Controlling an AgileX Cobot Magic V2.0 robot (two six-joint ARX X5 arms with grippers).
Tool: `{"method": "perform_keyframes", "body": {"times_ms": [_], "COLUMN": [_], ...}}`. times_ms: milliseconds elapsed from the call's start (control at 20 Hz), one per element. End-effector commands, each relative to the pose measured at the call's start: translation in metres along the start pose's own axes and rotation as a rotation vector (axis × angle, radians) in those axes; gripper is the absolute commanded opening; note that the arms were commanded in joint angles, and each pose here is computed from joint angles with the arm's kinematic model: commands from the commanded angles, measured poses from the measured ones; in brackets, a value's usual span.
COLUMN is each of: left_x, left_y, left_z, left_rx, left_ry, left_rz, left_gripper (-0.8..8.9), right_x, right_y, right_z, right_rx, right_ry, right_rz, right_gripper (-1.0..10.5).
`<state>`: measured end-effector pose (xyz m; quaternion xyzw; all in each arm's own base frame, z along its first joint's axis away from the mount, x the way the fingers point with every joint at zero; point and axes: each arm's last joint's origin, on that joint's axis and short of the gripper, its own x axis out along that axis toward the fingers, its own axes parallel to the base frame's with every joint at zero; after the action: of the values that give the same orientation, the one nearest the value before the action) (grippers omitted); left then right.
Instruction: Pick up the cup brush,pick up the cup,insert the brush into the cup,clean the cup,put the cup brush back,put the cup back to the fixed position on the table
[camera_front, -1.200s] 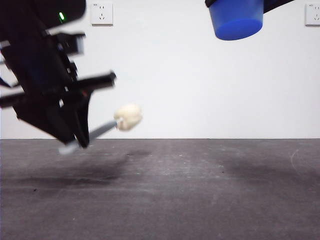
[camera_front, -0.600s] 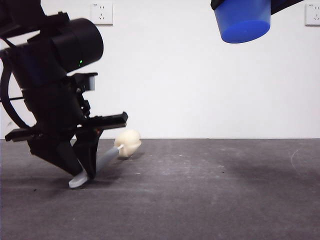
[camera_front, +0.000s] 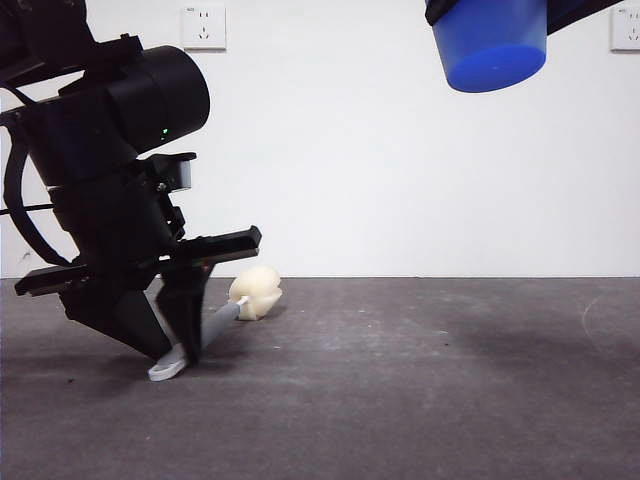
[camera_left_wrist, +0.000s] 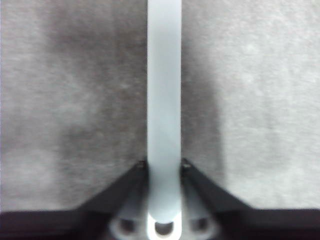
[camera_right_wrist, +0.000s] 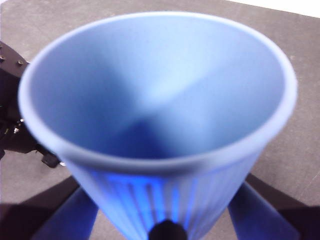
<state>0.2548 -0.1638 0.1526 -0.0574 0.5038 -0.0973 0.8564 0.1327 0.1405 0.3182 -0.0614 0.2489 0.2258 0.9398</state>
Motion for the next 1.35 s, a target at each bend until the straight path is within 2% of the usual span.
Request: {"method": "perform_keyframes", "body": {"times_ms": [50, 350, 450, 600, 800, 1100, 1350], "left_x": [0.004, -0.001, -0.010, -0.039, -0.095, -0.183, -0.226], "left_y": [0.000, 0.002, 0.003, 0.005, 0.008, 0.026, 0.044], "left_z": [-0.005, -0.008, -0.007, -0.001, 0.001, -0.020, -0.046], "left_rx": [-0.003, 0.045, 0.080, 0.101, 0.158, 0.165, 0.155], "left_ry": [0.040, 0.080, 0.077, 0.017, -0.103, -0.302, -0.396], "left_rz": [-0.016, -0.014, -0.012, -0.038, -0.090, -0.172, -0.193], "left_gripper": [3.78, 3.78, 3.79, 3.78, 3.78, 3.78, 3.78], "right_x": [-0.001, 0.000, 0.006, 0.030, 0.078, 0.149, 0.192], "right_y": [0.000, 0.001, 0.003, 0.007, 0.007, -0.005, -0.022], "right_z": [0.001, 0.003, 0.005, 0.006, -0.001, -0.036, -0.051], "right_rx": [0.018, 0.017, -0.024, -0.132, -0.175, -0.130, -0.059], "right_ry": [-0.011, -0.026, -0.055, -0.076, -0.044, -0.003, -0.036], "right_rz": [0.004, 0.002, 0.003, -0.015, -0.058, -0.051, -0.051], "right_gripper": [-0.2, -0.2, -0.2, -0.2, -0.2, -0.2, -0.2]}}
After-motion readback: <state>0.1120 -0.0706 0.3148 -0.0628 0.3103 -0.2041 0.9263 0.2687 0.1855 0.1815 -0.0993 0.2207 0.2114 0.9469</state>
